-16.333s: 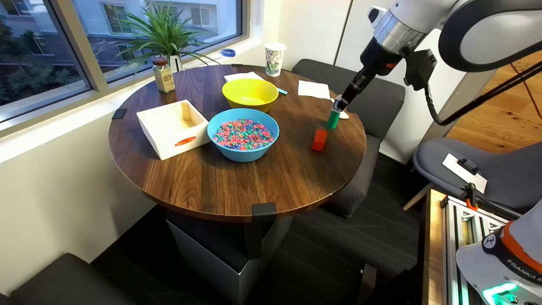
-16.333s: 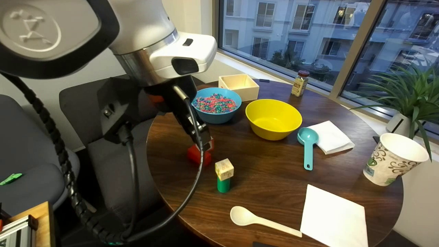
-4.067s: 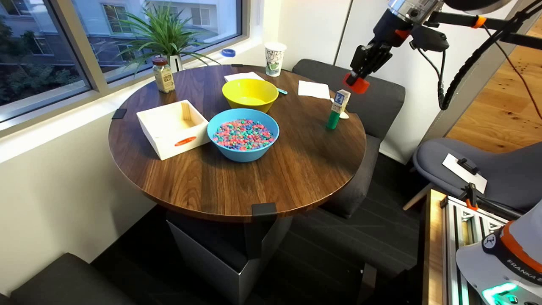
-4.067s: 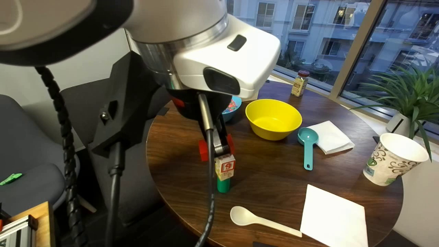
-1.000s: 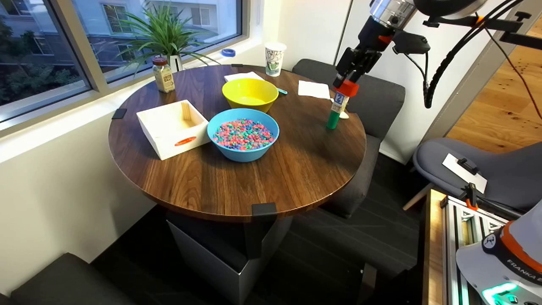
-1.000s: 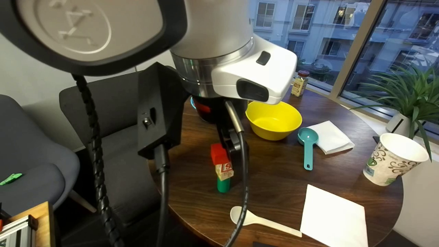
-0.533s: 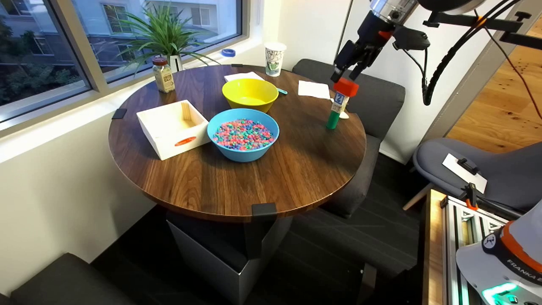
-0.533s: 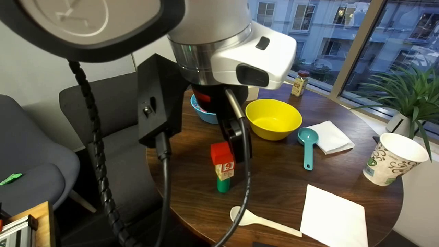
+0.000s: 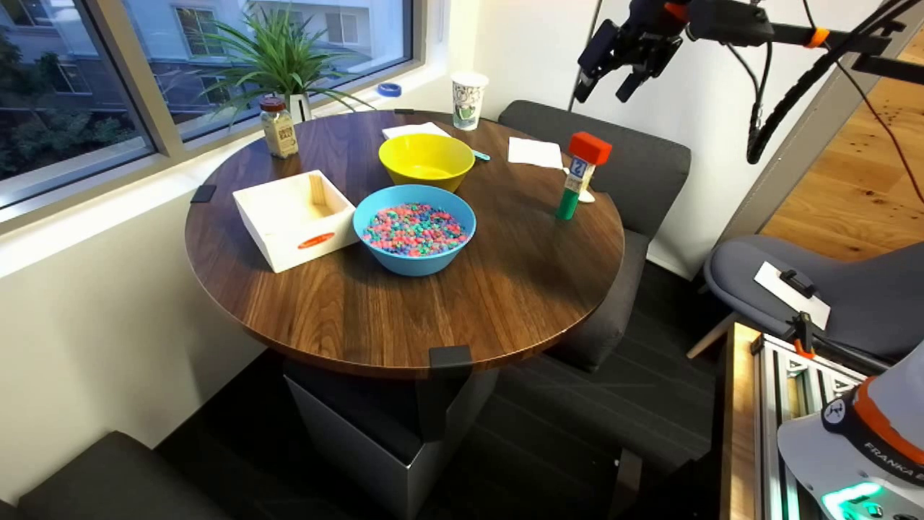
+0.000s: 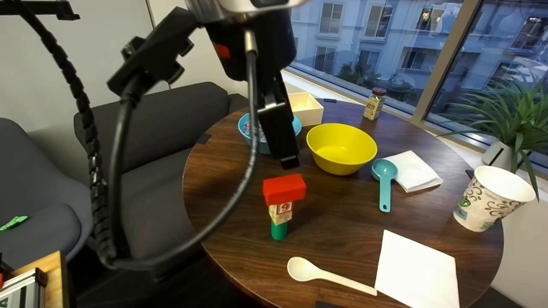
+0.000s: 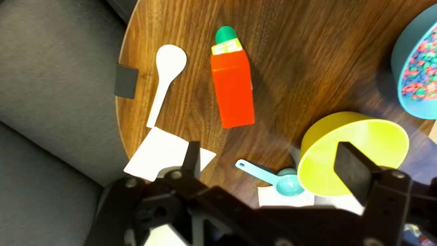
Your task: Lift the cylinder plush block, put it on the table, put the two dices and the rectangle blush block on top of the cylinder plush block
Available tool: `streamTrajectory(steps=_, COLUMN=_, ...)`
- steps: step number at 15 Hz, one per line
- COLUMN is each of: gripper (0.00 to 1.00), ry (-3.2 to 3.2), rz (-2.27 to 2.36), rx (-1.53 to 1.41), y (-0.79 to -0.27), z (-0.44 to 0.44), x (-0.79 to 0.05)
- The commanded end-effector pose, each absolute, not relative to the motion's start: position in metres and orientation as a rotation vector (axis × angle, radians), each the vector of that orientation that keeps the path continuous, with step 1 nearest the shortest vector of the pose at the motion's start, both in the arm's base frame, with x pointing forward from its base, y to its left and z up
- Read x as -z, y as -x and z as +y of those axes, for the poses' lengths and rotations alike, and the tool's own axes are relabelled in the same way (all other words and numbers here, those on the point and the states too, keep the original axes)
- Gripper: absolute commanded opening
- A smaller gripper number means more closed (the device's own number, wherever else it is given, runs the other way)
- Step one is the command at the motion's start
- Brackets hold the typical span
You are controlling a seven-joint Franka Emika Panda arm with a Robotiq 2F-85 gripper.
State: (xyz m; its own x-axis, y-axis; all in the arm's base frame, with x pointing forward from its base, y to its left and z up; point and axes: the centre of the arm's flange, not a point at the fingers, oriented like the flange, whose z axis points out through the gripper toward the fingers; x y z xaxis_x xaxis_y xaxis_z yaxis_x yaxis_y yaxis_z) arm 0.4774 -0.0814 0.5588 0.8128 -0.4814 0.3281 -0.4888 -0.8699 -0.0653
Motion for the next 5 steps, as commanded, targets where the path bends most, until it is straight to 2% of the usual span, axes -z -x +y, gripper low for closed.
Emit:
streamTrajectory(steps=1, gripper=1.0, ry=-2.942, rz=-0.823, rx=-0.527, y=-0.4739, z=-0.0793, x=-0.5639)
streamTrajectory(steps=5, gripper=1.0, ry=-2.917, rz=-0.855, rx=-0.532, y=-0.4698, z=-0.0796, x=-0.5692)
